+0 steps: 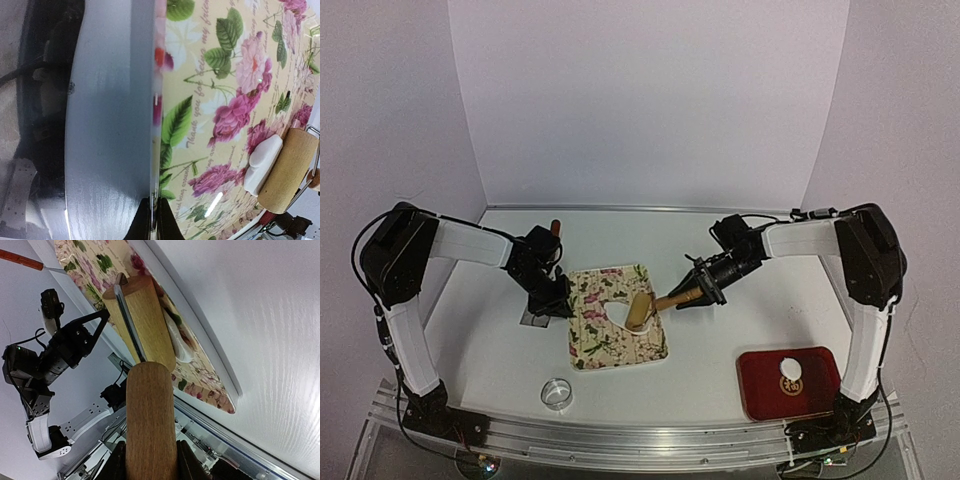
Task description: Roll out the dumpling wrappers from the dough
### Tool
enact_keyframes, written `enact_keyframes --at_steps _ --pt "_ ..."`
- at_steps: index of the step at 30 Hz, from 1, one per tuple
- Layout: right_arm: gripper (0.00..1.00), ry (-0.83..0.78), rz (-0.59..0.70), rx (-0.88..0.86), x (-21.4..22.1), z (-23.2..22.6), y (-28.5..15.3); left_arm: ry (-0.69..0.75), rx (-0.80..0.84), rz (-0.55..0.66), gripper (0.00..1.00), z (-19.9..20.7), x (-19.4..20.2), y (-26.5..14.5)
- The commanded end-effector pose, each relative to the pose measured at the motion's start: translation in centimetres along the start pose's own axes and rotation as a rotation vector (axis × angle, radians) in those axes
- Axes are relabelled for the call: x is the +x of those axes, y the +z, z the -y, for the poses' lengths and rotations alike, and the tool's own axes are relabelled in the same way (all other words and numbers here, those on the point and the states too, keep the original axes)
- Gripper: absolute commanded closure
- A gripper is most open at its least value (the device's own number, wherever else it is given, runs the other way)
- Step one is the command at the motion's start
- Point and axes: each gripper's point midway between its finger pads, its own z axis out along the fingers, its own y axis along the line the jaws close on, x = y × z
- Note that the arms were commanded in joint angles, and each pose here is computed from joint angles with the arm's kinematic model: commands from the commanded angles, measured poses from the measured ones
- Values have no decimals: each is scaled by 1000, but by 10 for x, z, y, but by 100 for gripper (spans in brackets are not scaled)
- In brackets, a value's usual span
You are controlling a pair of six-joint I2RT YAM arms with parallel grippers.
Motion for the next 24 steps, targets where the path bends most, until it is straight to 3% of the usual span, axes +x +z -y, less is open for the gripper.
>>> enact_keyframes --at_steps 1,10,18,24 --pt "100 407 133 455 -2 139 5 13 -11 22 100 3 -3 -7" --pt "100 343 93 506 -47 135 59 19 -8 23 100 6 -5 -9" --pt "100 365 133 478 -1 138 1 20 -6 21 100 6 -7 -6" --pt "100 358 103 502 11 142 -2 16 -7 25 100 3 -6 -8"
